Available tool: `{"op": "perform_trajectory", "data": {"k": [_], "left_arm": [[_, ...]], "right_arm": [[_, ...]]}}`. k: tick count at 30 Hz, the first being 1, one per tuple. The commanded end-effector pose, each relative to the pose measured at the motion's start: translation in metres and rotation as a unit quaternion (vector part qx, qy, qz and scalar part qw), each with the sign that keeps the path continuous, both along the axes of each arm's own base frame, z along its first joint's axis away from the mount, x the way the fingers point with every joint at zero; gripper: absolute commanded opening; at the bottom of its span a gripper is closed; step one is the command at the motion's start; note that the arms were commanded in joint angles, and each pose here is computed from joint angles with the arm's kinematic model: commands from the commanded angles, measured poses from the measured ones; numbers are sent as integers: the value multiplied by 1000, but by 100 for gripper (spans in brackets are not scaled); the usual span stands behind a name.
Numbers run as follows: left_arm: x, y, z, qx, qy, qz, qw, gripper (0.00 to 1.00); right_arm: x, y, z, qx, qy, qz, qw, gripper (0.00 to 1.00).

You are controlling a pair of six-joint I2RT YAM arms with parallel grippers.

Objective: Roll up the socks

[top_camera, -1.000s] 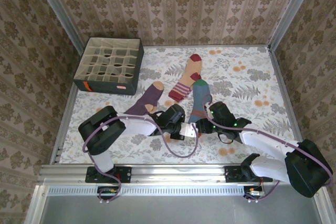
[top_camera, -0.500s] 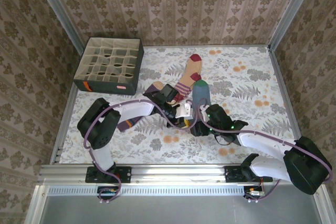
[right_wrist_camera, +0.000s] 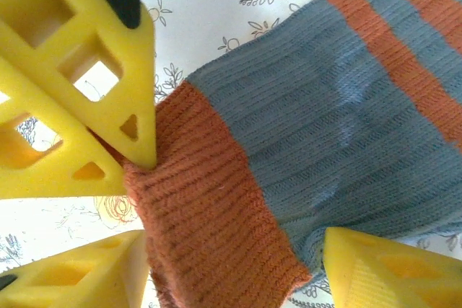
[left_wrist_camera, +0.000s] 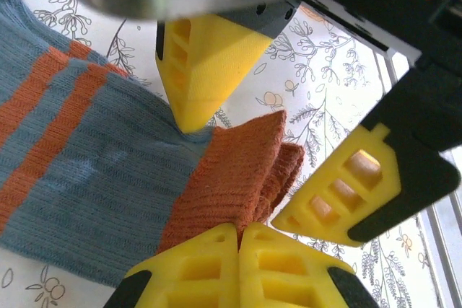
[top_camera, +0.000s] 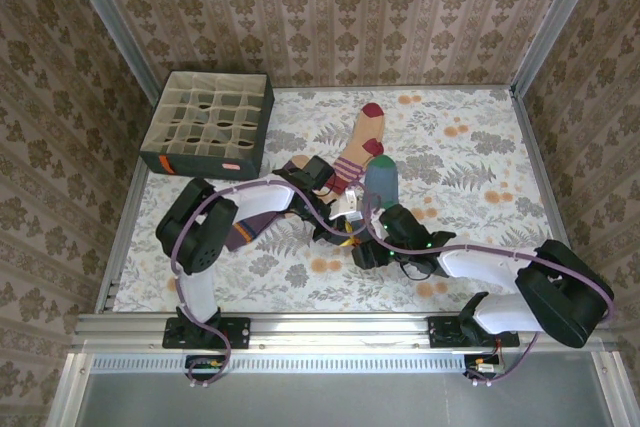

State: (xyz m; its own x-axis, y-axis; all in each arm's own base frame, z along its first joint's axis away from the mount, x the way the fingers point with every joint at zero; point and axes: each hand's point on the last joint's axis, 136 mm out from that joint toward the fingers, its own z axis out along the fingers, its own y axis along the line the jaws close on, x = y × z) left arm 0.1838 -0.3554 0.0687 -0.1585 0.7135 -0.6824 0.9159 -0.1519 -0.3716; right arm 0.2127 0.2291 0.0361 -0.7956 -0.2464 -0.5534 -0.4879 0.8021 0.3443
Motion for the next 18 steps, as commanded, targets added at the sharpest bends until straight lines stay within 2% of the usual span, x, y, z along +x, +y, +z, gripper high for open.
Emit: {"op": "perform_trajectory", "data": {"k": [1,4,7,12,15,18], "left_arm": [[0,-3,6,-5,38,8,999,0],[-1,-2,5,-4,41,8,999,0],[-3,1,4,-4,33,8,999,0],[1,5,14,-41,-2,15,999,2],[3,7,28,-87,-28,21,996,13],[6,9,40,-126,-68,36,989,34]], "right_arm": [[4,14,6,-7,-17,27,999,57],[6,12,2,-21,-18,19,999,29],[7,11,8,-15,-27,11,999,14],[4,11,17,7,-17,12,1000,2],[0,13,17,39,22,16,999,0],[-5,16,15,66,68,28,995,0]]}}
